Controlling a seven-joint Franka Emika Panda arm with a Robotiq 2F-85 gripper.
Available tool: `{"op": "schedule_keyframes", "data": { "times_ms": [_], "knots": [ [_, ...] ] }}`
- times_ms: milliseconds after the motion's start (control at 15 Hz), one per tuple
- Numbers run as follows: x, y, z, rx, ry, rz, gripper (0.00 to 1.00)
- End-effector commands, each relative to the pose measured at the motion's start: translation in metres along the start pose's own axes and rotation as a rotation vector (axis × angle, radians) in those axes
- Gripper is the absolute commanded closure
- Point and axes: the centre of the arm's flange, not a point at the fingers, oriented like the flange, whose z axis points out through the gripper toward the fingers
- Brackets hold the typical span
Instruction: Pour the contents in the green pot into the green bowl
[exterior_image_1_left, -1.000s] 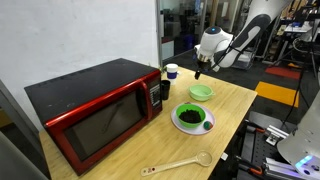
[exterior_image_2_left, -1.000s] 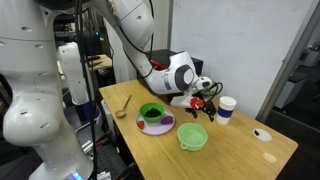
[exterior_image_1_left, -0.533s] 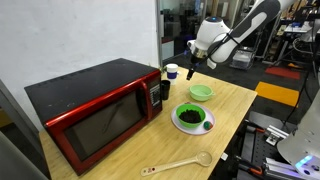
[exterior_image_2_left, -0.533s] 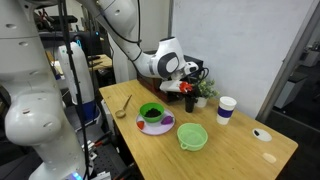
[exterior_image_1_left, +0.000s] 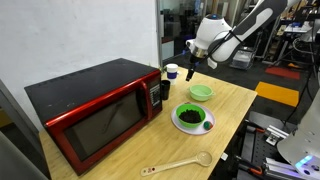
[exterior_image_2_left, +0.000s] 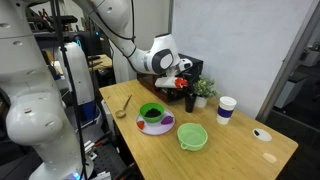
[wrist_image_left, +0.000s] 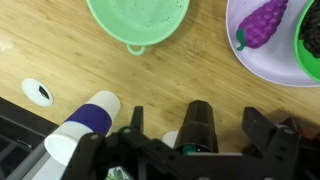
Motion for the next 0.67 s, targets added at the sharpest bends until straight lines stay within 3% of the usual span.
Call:
{"op": "schedule_keyframes", "data": {
  "times_ms": [0, 267, 600],
  "knots": [
    [0.003, -0.008, -0.007, 0.101, -0.026, -0.018, 0.00],
    [0.013, -0.035, -0.015, 0.273, -0.117, -0.011, 0.00],
    [0.024, -0.033, -0.044, 0.335, -0.217, -0.057, 0.00]
  ]
}}
